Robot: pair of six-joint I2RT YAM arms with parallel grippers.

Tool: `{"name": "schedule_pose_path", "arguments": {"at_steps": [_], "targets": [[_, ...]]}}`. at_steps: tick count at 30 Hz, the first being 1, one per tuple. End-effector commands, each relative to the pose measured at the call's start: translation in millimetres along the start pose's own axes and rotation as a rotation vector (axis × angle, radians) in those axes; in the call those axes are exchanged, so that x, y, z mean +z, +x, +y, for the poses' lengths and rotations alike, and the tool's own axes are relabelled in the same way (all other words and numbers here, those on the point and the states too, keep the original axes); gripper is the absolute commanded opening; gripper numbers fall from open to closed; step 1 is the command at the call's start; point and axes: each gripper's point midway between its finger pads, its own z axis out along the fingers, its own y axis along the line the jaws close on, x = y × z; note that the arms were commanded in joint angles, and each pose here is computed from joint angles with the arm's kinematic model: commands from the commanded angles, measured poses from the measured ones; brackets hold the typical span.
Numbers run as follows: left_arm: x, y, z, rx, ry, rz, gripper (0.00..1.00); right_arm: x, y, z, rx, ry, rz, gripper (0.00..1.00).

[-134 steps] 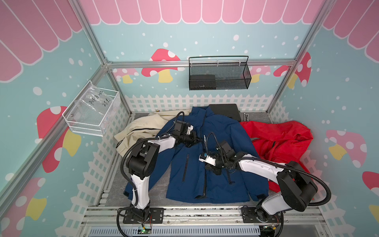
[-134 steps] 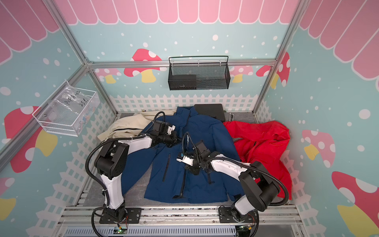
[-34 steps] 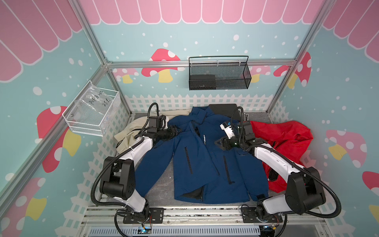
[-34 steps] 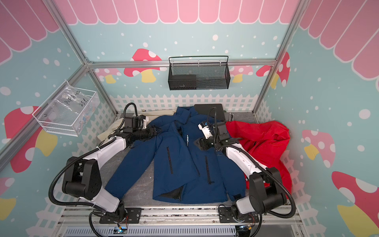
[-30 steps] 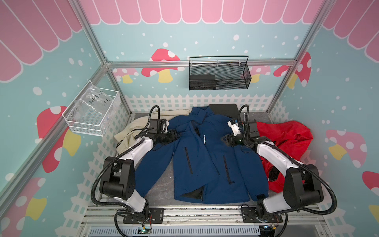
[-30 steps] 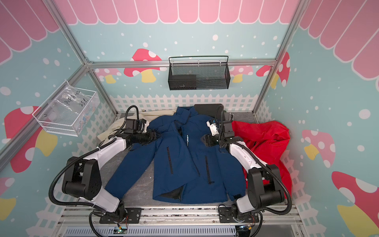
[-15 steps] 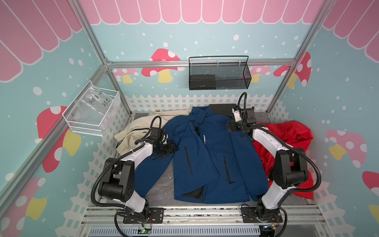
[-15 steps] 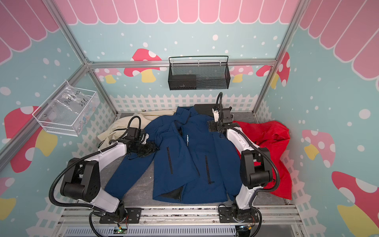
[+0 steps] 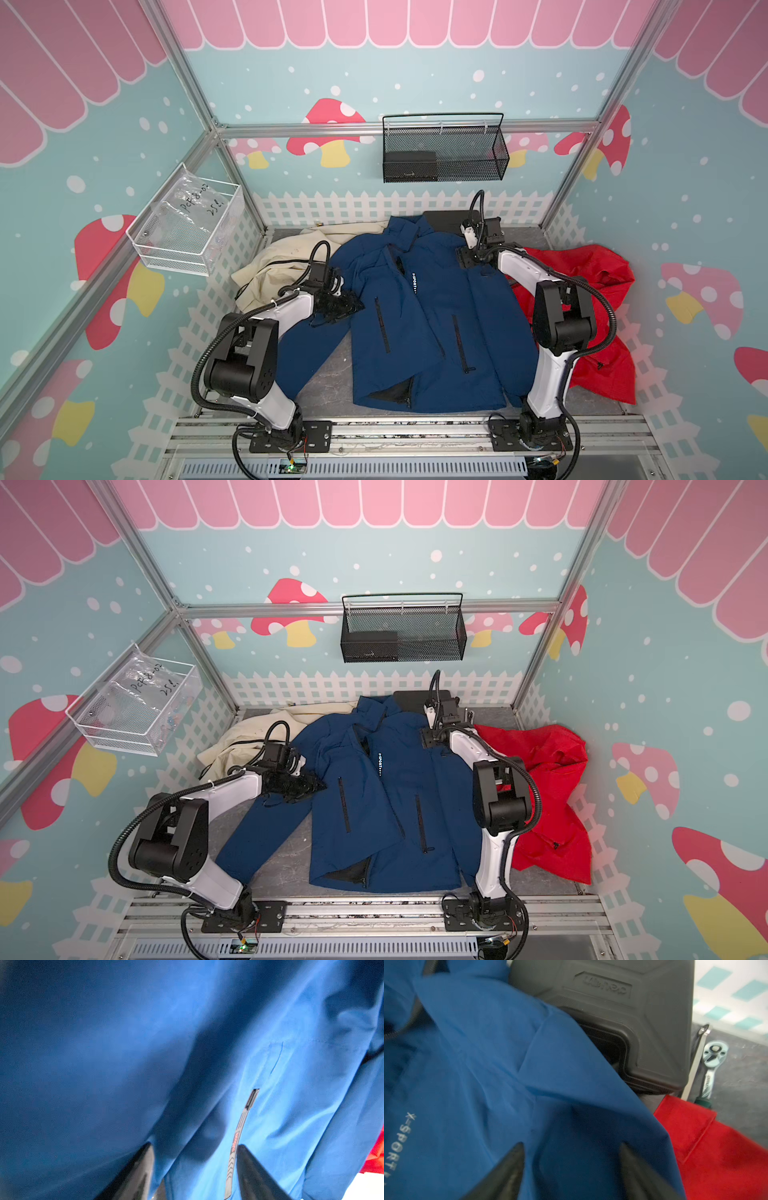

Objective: Unzip the jacket
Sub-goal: Pick up the jacket from the center of the board.

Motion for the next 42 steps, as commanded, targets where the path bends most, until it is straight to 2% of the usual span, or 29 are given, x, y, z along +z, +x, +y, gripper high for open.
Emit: {"name": "schedule_pose_path", "arguments": {"at_steps": [1,2,3,6,16,26,27,32,36,42], "targets": [[6.4,4.3,0.4,-0.003,0.012,0.017,0.41,3.3,6.5,-3.1,-0.008,0.016,0.022,0.43],[5.4,3.6,0.1,-0.004,0.012,0.014,0.27,2.5,5.7,-4.2,-0.011,0.018,0.019,0.31],[4.2,3.0,0.6,-0.004,0.005,0.009,0.16,0.9,3.8,-6.1,-0.012,0.022,0.014,0.23],[-5.1,-1.7,3.6,0.004,-0.029,-0.021,0.00,-8.0,-7.4,-18.9,-0.005,0.043,-0.016,0.00],[-29.5,-15.1,20.9,-0.019,-0.089,-0.067,0.00,-34.8,-40.9,-74.9,0.104,0.065,-0.122,0.00],[-36.4,-22.5,7.7,0.003,-0.048,-0.081,0.00,-49.9,-51.2,-51.3,0.102,-0.076,-0.188,0.00],[-37.3,-23.5,4.4,0.010,-0.035,-0.082,0.00,-65.4,-60.9,-46.7,0.093,-0.097,-0.228,0.00],[-45.6,-29.8,-20.1,0.087,0.038,-0.102,0.00,-95.6,-72.0,-14.7,0.083,-0.245,-0.307,0.00],[-51.9,-34.0,-32.1,0.115,0.065,-0.116,0.00,-126.7,-83.7,33.0,0.029,-0.386,-0.377,0.00],[-72.9,-45.6,-50.7,0.153,0.096,-0.180,0.00,-180.5,-115.7,151.5,-0.115,-0.621,-0.470,0.00]]}}
